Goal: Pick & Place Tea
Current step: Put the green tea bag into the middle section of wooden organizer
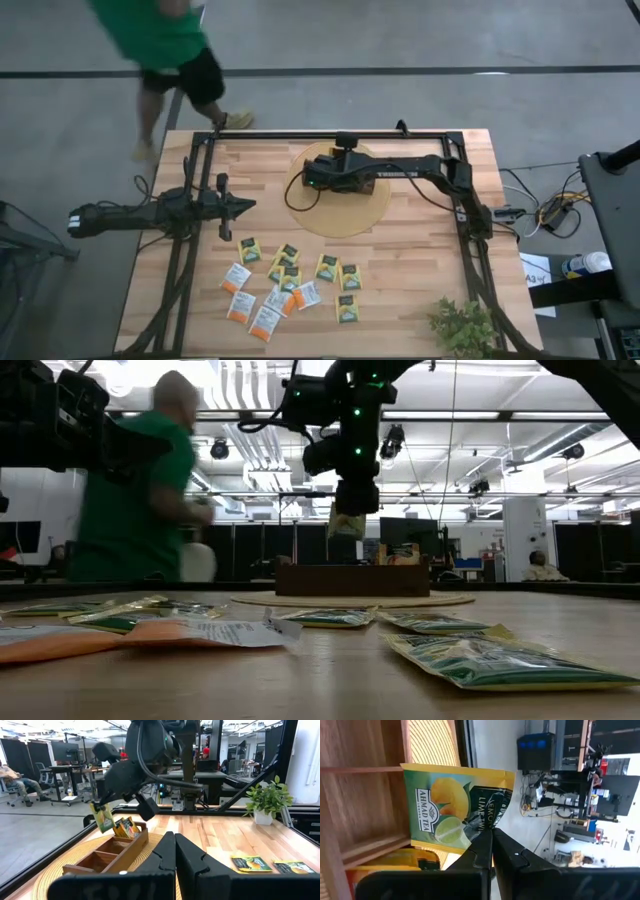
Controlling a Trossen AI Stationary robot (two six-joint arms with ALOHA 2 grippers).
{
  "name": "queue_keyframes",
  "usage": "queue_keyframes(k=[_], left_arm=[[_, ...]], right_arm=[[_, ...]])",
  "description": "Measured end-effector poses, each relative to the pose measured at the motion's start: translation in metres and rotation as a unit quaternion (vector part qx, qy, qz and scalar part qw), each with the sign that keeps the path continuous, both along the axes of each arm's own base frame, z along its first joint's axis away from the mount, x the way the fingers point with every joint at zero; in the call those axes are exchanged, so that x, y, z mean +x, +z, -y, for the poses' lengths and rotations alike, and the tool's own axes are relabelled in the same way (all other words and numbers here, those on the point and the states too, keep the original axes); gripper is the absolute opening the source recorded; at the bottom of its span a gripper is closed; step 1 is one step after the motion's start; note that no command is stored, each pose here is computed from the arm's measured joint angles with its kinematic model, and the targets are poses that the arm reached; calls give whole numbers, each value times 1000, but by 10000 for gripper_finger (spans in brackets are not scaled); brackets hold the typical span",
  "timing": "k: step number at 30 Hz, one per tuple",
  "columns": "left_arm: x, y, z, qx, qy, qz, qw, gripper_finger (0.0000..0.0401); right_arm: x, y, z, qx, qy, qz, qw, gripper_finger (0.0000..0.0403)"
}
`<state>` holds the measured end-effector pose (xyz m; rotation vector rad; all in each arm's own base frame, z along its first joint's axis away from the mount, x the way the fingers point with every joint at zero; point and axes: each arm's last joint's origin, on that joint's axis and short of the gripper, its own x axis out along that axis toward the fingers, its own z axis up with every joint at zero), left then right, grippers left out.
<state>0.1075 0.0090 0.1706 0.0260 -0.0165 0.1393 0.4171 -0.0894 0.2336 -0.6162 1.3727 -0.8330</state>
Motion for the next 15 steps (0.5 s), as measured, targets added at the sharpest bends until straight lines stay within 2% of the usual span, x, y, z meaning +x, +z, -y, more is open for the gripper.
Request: queue_keyframes(k=[15], left_arm=[[0, 0, 0, 0, 0, 0, 1000, 0]], right_arm=[[-3, -25, 0, -9, -28, 18, 999, 8]])
